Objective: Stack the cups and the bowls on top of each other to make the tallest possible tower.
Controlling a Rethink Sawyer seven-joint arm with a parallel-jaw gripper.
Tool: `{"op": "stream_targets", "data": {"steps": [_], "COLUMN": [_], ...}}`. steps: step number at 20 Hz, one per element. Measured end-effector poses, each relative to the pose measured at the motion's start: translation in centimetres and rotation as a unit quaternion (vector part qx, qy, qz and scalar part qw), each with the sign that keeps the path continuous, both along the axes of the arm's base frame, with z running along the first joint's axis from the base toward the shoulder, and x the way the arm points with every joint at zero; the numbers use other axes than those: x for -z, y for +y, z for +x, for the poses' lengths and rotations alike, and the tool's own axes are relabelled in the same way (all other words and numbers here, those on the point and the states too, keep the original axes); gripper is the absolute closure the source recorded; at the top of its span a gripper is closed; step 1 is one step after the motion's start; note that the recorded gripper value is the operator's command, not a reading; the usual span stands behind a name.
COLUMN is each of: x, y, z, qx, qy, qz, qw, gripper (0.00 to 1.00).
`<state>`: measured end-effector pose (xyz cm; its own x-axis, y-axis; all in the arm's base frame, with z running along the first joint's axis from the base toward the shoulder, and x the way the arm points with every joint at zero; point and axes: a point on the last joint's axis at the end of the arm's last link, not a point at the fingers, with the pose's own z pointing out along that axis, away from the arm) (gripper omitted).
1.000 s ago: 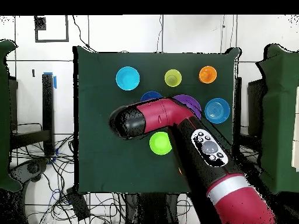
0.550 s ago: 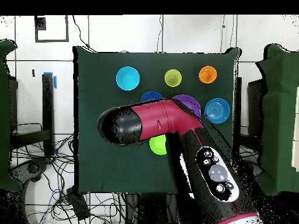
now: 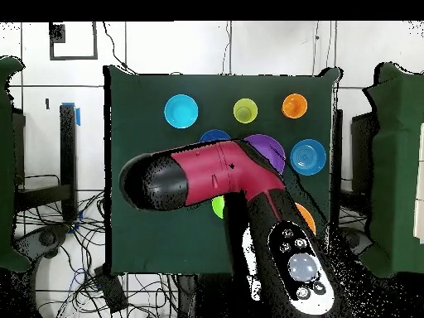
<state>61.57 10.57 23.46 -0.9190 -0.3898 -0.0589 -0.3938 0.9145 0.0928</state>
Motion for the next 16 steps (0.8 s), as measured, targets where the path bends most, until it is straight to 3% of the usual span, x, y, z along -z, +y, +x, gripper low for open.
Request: {"op": "stream_targets", "data": {"steps": [9,16], "x": [1.5,6.2], "y": [3.0,7.0], "z": [-0.7,-1.7], "qx": [-0.023,-0.048], "qy": [-0.003,-0.024], "qz": [0.008,0.035], "qw": [0.9997,0.9979], "gripper": [0.00,0.00]}}
